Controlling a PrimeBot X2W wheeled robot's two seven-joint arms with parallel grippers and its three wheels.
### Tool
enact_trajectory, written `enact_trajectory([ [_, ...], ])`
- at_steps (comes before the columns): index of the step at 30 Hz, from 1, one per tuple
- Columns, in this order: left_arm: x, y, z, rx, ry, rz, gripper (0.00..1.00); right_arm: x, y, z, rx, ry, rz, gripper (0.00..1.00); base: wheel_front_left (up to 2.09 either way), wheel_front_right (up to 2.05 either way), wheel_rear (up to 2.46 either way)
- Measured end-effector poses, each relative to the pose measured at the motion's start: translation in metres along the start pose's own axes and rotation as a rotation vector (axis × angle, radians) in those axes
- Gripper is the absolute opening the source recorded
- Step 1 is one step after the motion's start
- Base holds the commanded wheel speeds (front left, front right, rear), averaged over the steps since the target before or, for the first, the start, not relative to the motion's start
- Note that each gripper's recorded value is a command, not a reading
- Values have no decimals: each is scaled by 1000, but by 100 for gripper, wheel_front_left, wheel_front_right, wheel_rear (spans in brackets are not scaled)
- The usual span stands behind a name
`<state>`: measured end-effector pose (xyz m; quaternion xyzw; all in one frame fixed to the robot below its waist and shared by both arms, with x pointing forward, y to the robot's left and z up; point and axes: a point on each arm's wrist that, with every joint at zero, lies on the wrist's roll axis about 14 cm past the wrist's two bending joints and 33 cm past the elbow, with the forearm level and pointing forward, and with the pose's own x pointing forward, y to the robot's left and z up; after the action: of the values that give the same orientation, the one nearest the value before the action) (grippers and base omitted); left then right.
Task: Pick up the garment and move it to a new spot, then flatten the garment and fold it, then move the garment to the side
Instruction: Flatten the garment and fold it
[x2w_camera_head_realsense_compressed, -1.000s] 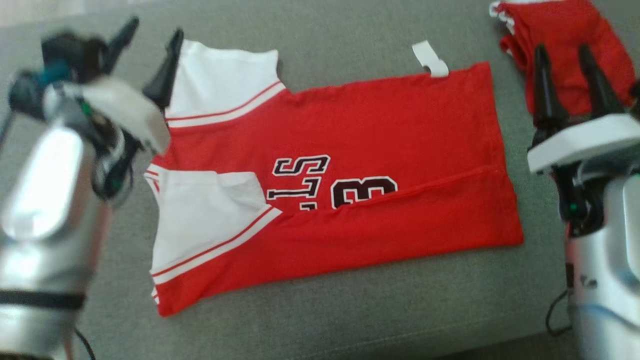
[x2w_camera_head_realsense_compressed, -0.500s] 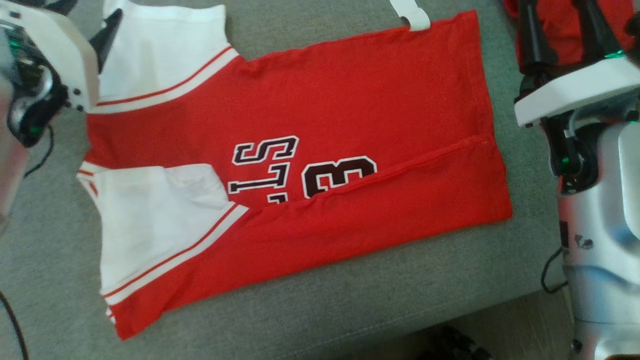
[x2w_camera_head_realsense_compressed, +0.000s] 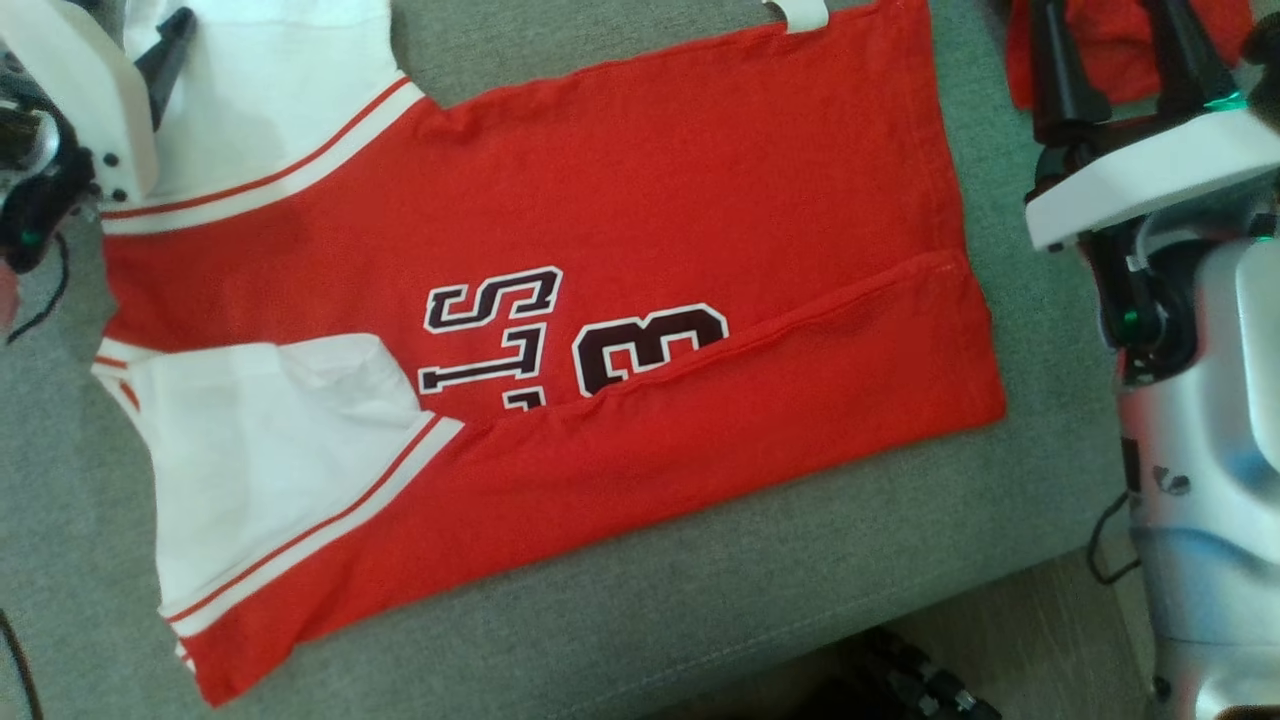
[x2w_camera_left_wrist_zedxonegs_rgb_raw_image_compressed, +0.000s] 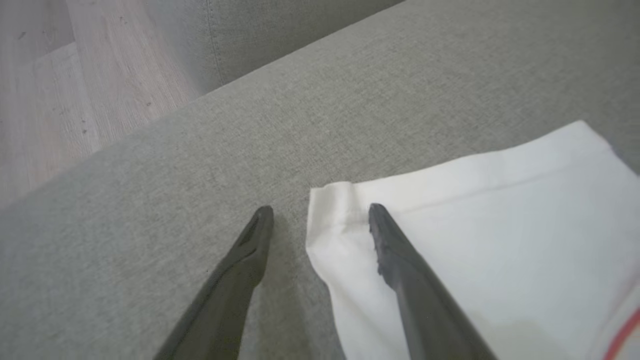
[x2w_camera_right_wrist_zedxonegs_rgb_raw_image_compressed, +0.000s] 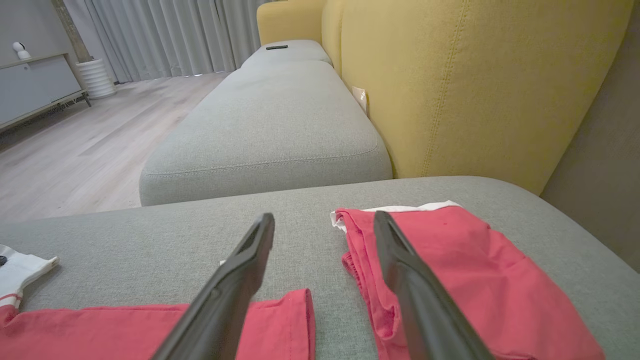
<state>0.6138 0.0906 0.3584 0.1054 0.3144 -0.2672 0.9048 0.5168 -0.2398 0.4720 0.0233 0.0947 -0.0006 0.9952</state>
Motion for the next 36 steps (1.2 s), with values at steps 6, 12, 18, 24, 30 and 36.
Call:
enact_trajectory([
  [6, -10, -7, 2, -18, -23, -20, 0, 5, 2, 7, -2, -7, 8, 100, 0, 0, 0],
  [12, -34, -5, 27, -12, -174, -6, 0, 11, 5, 16, -30, -8, 31, 100, 0, 0, 0],
  [18, -63, -4, 51, 10, -313, 10, 0, 17, 13, 14, -50, 30, 70, 100, 0, 0, 0],
  [24, -100, -2, 65, 40, -413, 26, 0, 26, 25, -3, -78, 119, 126, 100, 0, 0, 0],
  [30, -126, -3, 57, 50, -434, 35, 0, 38, 37, -11, -111, 171, 168, 100, 0, 0, 0],
  [36, -138, -16, 54, 61, -452, 19, 0, 40, 36, -21, -123, 221, 174, 100, 0, 0, 0],
])
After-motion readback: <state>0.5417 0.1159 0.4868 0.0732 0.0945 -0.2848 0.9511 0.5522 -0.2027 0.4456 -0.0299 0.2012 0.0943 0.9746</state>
